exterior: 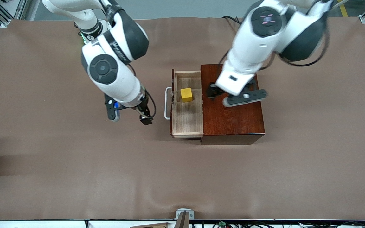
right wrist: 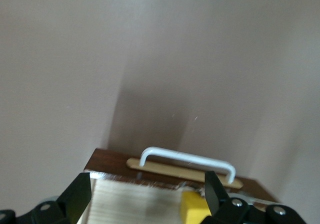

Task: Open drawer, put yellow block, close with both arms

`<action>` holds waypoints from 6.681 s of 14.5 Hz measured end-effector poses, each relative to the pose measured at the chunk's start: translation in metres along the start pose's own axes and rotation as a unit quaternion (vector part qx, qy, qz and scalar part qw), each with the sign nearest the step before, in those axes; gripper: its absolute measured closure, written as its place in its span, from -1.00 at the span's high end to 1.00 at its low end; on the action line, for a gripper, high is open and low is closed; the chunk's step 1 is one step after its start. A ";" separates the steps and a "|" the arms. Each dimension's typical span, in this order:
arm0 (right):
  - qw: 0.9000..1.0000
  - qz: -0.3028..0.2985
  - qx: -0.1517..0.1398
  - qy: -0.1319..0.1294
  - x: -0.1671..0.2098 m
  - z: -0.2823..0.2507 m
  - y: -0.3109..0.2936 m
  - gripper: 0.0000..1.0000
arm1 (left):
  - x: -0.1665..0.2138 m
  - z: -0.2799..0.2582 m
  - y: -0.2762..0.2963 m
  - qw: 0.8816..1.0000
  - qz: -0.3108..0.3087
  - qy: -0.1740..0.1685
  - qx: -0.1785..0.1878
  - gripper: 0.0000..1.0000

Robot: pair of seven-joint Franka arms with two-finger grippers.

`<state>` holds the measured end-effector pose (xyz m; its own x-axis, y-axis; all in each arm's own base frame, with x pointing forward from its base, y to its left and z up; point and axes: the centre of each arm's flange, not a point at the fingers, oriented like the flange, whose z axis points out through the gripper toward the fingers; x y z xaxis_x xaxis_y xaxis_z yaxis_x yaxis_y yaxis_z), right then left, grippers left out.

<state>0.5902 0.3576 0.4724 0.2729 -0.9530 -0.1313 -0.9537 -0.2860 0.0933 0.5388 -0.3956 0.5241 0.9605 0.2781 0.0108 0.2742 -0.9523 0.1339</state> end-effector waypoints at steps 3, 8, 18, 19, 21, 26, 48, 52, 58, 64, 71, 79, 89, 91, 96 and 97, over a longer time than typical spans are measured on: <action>1.000 -0.031 -0.007 0.000 0.024 -0.014 0.001 1.00 | -0.025 0.030 0.049 0.999 -0.030 0.018 -0.007 1.00; 0.997 -0.082 0.003 -0.004 0.074 -0.059 0.010 1.00 | -0.064 0.091 0.115 0.991 -0.112 0.049 -0.060 1.00; 0.965 -0.259 -0.033 -0.021 0.163 -0.109 0.045 1.00 | -0.154 0.196 0.191 0.971 -0.190 0.095 -0.111 1.00; 0.960 -0.275 -0.036 -0.023 0.170 -0.112 0.049 1.00 | -0.154 0.205 0.192 0.969 -0.199 0.099 -0.110 1.00; 0.954 -0.297 -0.039 -0.028 0.187 -0.120 0.056 1.00 | -0.157 0.222 0.192 0.964 -0.219 0.110 -0.102 1.00; 0.919 -0.389 -0.038 -0.040 0.226 -0.145 0.079 1.00 | -0.164 0.242 0.191 0.956 -0.254 0.115 -0.086 1.00; 0.821 -0.571 -0.018 0.019 0.323 -0.224 0.173 1.00 | -0.121 0.257 0.145 0.938 -0.309 0.139 0.078 1.00; 0.808 -0.589 -0.012 0.027 0.319 -0.224 0.178 1.00 | -0.114 0.262 0.131 0.930 -0.316 0.145 0.119 1.00; 0.792 -0.610 -0.013 0.030 0.291 -0.223 0.171 1.00 | -0.104 0.266 0.115 0.919 -0.321 0.159 0.164 1.00; 0.790 -0.612 -0.015 0.033 0.288 -0.224 0.171 1.00 | -0.103 0.266 0.112 0.917 -0.323 0.160 0.170 1.00; 0.791 -0.610 -0.018 0.036 0.290 -0.224 0.171 1.00 | -0.108 0.260 0.119 0.921 -0.319 0.157 0.157 1.00; 0.791 -0.610 -0.019 0.035 0.290 -0.223 0.171 1.00 | -0.098 0.138 0.133 0.946 -0.274 0.153 0.078 1.00; 0.791 -0.610 -0.020 0.034 0.291 -0.222 0.171 1.00 | 0.033 -0.040 0.002 0.974 -0.178 0.121 0.071 1.00; 0.791 -0.610 -0.020 0.034 0.291 -0.222 0.171 1.00 | 0.059 -0.064 -0.038 0.979 -0.155 0.103 0.083 1.00; 0.791 -0.610 -0.019 0.036 0.291 -0.222 0.170 1.00 | 0.105 -0.116 -0.126 0.987 -0.109 0.080 0.090 1.00; 0.791 -0.610 -0.019 0.036 0.290 -0.222 0.170 1.00 | 0.110 -0.122 -0.139 0.988 -0.100 0.076 0.092 1.00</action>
<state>0.5351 0.0100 0.6689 0.9953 0.0326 -0.0912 0.0299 -0.9991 -0.0298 0.6002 -0.2179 0.6280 0.8715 0.4662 0.1524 0.4760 -0.8788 -0.0337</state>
